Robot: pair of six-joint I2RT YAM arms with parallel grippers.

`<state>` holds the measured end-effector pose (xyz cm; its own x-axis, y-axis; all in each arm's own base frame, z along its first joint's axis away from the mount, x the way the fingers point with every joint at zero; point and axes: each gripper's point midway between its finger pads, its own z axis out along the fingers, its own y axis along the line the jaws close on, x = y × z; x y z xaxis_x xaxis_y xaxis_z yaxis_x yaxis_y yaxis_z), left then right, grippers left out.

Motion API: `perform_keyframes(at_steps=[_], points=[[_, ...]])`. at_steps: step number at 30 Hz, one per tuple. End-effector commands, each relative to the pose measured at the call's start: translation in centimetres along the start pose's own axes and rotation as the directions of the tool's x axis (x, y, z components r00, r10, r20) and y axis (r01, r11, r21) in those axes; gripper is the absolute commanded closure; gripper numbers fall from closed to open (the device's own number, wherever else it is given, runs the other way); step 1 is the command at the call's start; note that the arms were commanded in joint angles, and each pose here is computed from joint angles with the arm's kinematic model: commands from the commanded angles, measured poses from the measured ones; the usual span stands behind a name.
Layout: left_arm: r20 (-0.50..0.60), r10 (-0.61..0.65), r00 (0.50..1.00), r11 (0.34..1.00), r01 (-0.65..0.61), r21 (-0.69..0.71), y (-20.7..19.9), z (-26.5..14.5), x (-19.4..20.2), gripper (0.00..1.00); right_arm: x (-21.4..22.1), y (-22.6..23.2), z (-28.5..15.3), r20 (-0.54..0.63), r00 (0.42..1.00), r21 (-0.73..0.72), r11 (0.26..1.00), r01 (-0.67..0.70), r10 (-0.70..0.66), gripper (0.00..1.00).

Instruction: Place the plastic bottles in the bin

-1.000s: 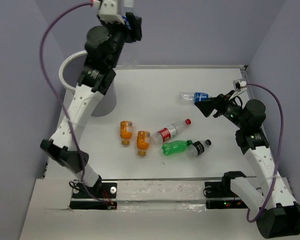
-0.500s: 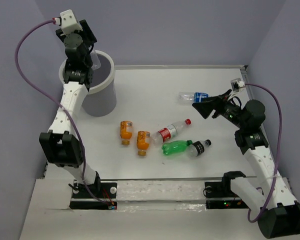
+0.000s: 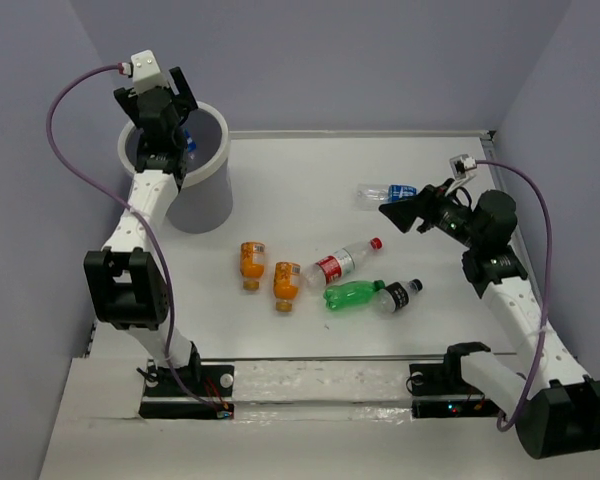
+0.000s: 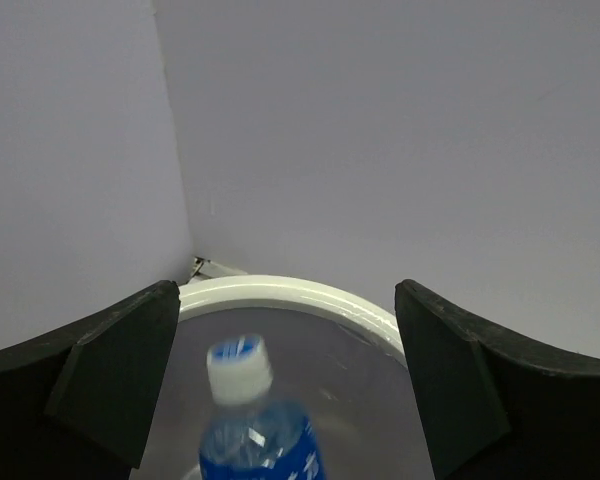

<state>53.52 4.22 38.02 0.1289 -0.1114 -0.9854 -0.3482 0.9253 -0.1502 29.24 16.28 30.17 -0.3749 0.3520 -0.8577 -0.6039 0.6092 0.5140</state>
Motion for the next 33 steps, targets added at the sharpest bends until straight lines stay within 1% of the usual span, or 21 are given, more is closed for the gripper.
perform_keyframes(at_steps=[1,6,7,9,11,12,14,15,16,17,19,22,23,25,26,27,28,30,31,32,33], points=[[0.211,-0.142,0.967,0.987,0.122,0.107,-1.2,-3.2,-10.4,0.01,-0.2,-1.1,1.4,-0.001,1.000,0.006,1.000,0.014,-0.014,0.10],[0.256,-0.260,0.931,0.945,0.190,0.266,-3.1,-6.5,-16.1,0.01,2.4,-1.6,4.1,-0.100,0.995,0.005,1.000,-0.004,0.004,0.06],[0.270,-0.282,0.921,0.931,0.196,0.307,-3.4,-7.9,-17.6,0.01,2.7,-2.8,4.7,-0.096,0.995,0.061,0.998,-0.005,0.011,0.06],[0.260,-0.331,0.907,0.903,0.224,0.367,-4.4,-9.6,-18.7,0.01,2.9,-4.2,5.2,-0.108,0.994,0.140,0.990,-0.017,0.033,0.05],[0.253,-0.380,0.890,0.861,0.240,0.447,-5.5,-12.1,-20.3,0.01,3.6,-7.7,5.6,-0.114,0.991,0.294,0.955,-0.035,0.071,0.03],[0.223,-0.416,0.882,0.828,0.265,0.495,-6.8,-13.2,-20.5,0.01,4.1,-9.0,5.4,-0.121,0.989,0.358,0.933,-0.041,0.089,0.00],[0.190,-0.451,0.872,0.771,0.274,0.576,-8.5,-15.6,-21.3,0.01,3.1,-12.1,5.1,-0.069,0.995,0.507,0.861,-0.031,0.076,0.00],[0.155,-0.470,0.869,0.733,0.287,0.616,-9.9,-16.9,-21.3,0.01,3.9,-13.6,4.7,-0.070,0.992,0.573,0.818,-0.045,0.104,0.00],[0.136,-0.481,0.866,0.697,0.283,0.659,-10.7,-18.4,-21.9,0.01,3.1,-15.3,4.0,-0.023,0.996,0.653,0.756,-0.048,0.084,0.00],[0.110,-0.494,0.862,0.671,0.298,0.679,-11.2,-19.4,-21.9,0.01,3.1,-16.2,4.0,0.006,0.995,0.688,0.722,-0.076,0.099,0.00],[0.030,-0.521,0.853,0.582,0.329,0.743,-12.9,-22.3,-21.9,0.01,2.5,-17.9,3.5,0.066,0.994,0.755,0.646,-0.108,0.089,0.00],[-0.079,-0.538,0.839,0.488,0.386,0.783,-14.9,-25.7,-20.6,0.01,1.9,-19.6,3.6,0.135,0.984,0.809,0.561,-0.177,0.115,0.00],[-0.106,-0.558,0.823,0.452,0.409,0.793,-14.9,-27.0,-21.0,0.01,1.8,-19.9,3.7,0.155,0.980,0.817,0.542,-0.198,0.125,0.00],[-0.169,-0.549,0.818,0.405,0.438,0.803,-15.8,-28.5,-20.0,0.01,1.3,-20.7,3.9,0.228,0.963,0.829,0.489,-0.271,0.146,0.00],[-0.208,-0.544,0.813,0.355,0.448,0.821,-16.3,-30.3,-20.0,0.01,1.2,-21.0,3.8,0.250,0.957,0.835,0.467,-0.291,0.149,0.00],[-0.245,-0.523,0.816,0.322,0.456,0.830,-16.6,-32.2,-19.3,0.01,1.3,-21.8,3.4,0.310,0.937,0.848,0.398,-0.349,0.161,0.00],[-0.261,-0.503,0.824,0.334,0.464,0.821,-16.9,-31.9,-17.9,0.01,1.1,-21.7,3.4,0.332,0.927,0.842,0.388,-0.375,0.175,0.00],[-0.312,-0.476,0.822,0.300,0.486,0.821,-16.8,-34.3,-15.8,0.01,1.2,-22.6,3.3,0.375,0.910,0.852,0.320,-0.414,0.178,0.00],[-0.323,-0.480,0.816,0.264,0.485,0.834,-16.1,-36.0,-16.2,0.01,1.6,-23.2,3.3,0.386,0.905,0.858,0.290,-0.424,0.180,0.00],[-0.329,-0.469,0.819,0.264,0.486,0.833,-15.9,-36.3,-15.4,0.01,0.8,-23.5,3.0,0.403,0.900,0.855,0.282,-0.434,0.164,0.00],[-0.353,-0.427,0.833,0.255,0.486,0.836,-16.3,-37.3,-13.5,0.01,1.7,-24.2,2.9,0.409,0.896,0.866,0.238,-0.440,0.172,0.00]])
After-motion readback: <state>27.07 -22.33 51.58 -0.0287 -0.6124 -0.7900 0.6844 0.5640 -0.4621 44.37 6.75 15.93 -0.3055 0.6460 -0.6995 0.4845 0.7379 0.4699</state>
